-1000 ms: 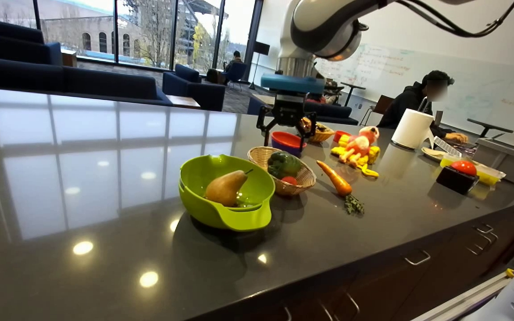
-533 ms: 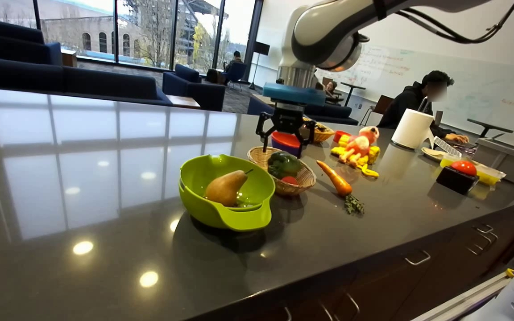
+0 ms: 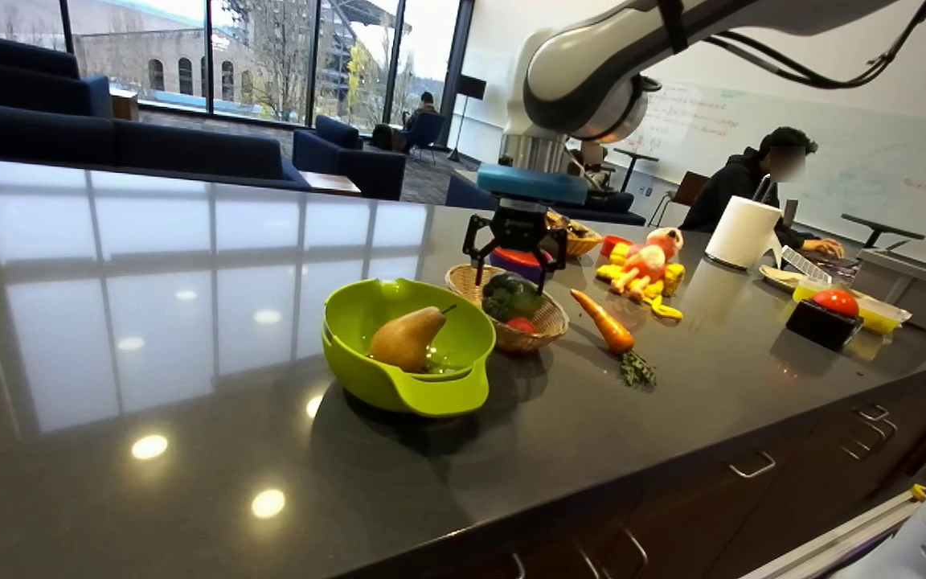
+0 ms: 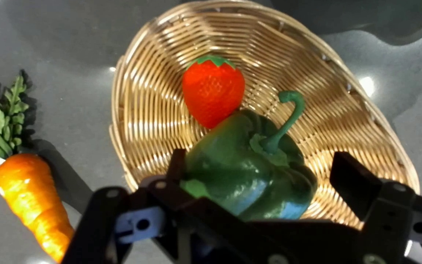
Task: Take the green pepper out of the weaved bowl
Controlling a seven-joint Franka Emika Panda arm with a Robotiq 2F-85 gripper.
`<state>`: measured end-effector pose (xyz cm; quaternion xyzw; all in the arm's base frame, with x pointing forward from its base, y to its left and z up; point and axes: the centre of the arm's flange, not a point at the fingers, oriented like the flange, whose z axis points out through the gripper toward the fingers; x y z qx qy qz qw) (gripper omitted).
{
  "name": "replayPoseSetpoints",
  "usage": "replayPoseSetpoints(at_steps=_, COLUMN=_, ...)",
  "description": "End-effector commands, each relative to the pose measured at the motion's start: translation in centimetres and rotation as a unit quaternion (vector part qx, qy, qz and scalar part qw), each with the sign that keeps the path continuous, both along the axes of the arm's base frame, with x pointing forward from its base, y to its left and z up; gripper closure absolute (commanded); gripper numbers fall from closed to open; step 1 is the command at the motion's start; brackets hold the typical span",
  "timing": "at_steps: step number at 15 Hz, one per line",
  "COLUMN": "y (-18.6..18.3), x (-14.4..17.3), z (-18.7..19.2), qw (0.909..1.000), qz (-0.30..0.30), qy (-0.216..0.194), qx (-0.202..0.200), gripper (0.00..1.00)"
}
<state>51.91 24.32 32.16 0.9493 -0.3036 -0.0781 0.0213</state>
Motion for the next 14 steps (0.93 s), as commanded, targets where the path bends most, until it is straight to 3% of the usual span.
replayPoseSetpoints(at_steps=1, y=-0.7, x=0.3, z=-1.1, qw=1.0000, qz=0.010, qy=0.000, qx=-0.001, gripper=0.00)
replayPoseSetpoints(at_steps=3, y=-0.9, x=0.3, z=-1.4, qw=0.9999, qz=0.010, qy=0.003, qx=-0.003, gripper=0.00)
replayPoseSetpoints(at_steps=4, y=-1.0, x=0.3, z=-1.6, qw=0.9999, qz=0.011, qy=0.005, qx=-0.005, gripper=0.25)
replayPoseSetpoints(at_steps=7, y=-1.2, x=0.3, z=-1.6, qw=0.9999, qz=0.011, qy=0.007, qx=-0.008, gripper=0.30)
replayPoseSetpoints(at_steps=14, y=-0.8, x=0.5, z=0.6, qw=0.9995, qz=0.027, qy=-0.005, qx=-0.018, gripper=0.30)
